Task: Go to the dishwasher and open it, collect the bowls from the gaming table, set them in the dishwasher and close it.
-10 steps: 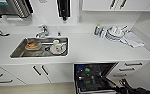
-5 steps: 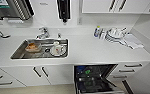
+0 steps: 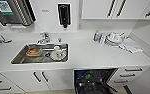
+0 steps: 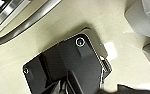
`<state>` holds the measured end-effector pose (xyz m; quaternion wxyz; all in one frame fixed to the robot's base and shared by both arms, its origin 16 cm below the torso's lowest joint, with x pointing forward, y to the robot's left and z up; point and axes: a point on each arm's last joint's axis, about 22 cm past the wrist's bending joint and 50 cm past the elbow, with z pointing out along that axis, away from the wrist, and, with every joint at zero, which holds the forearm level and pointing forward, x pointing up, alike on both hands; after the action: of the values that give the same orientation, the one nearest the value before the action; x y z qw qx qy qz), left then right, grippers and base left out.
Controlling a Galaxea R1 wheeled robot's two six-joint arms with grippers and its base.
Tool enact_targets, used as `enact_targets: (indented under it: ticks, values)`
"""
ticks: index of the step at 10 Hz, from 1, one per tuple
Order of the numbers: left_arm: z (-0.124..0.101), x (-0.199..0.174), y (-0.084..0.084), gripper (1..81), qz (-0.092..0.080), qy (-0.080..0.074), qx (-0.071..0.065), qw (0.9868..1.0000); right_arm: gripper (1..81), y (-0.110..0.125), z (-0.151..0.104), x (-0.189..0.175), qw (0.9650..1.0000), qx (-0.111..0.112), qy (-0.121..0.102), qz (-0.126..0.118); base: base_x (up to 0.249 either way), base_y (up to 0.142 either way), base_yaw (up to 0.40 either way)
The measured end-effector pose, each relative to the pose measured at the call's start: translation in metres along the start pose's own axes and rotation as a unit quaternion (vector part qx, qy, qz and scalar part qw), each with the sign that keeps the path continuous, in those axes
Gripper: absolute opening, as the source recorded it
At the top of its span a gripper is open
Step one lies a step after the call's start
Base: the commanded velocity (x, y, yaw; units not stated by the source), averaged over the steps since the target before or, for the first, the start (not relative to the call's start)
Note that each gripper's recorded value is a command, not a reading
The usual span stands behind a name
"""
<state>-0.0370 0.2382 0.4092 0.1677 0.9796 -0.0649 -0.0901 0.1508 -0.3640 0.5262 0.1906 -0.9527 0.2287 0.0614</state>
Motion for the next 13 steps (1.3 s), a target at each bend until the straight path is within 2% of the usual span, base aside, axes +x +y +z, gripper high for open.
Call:
enact_targets:
  ticks: [3, 6, 8, 10, 12, 13]
  values:
    - [0.001, 0.028, -0.005, 81.1, 0.005, 0.017, 0.003, 0.9998, 81.1, 0.000, 0.045, -0.037, 1.0000, 0.009, -0.001, -0.002, 0.000, 0.000, 0.000]
    - [0.003, 0.059, -0.011, 81.1, 0.011, 0.035, 0.006, 0.9993, 81.1, -0.012, 0.075, -0.069, 0.9995, 0.024, -0.008, -0.019, 0.000, 0.000, 0.000]
    - [0.005, 0.076, -0.015, 81.1, 0.014, 0.044, 0.008, 0.9989, 81.1, -0.018, 0.087, -0.063, 0.9992, 0.029, 0.000, -0.028, 0.000, 0.000, 0.000]
    - [0.008, 0.093, -0.019, 81.1, 0.018, 0.054, 0.010, 0.9983, 81.1, -0.009, 0.096, -0.039, 0.9990, 0.015, 0.019, -0.038, 0.000, 0.000, 0.000]
    - [0.012, 0.113, -0.024, 81.1, 0.021, 0.066, 0.011, 0.9975, 81.1, -0.032, 0.114, -0.036, 0.9981, 0.032, 0.021, -0.049, 0.000, 0.000, 0.000]
    - [0.015, 0.121, -0.026, 81.1, 0.022, 0.069, 0.012, 0.9973, 81.1, -0.034, 0.118, -0.033, 0.9979, 0.034, 0.021, -0.051, 0.000, 0.000, 0.000]
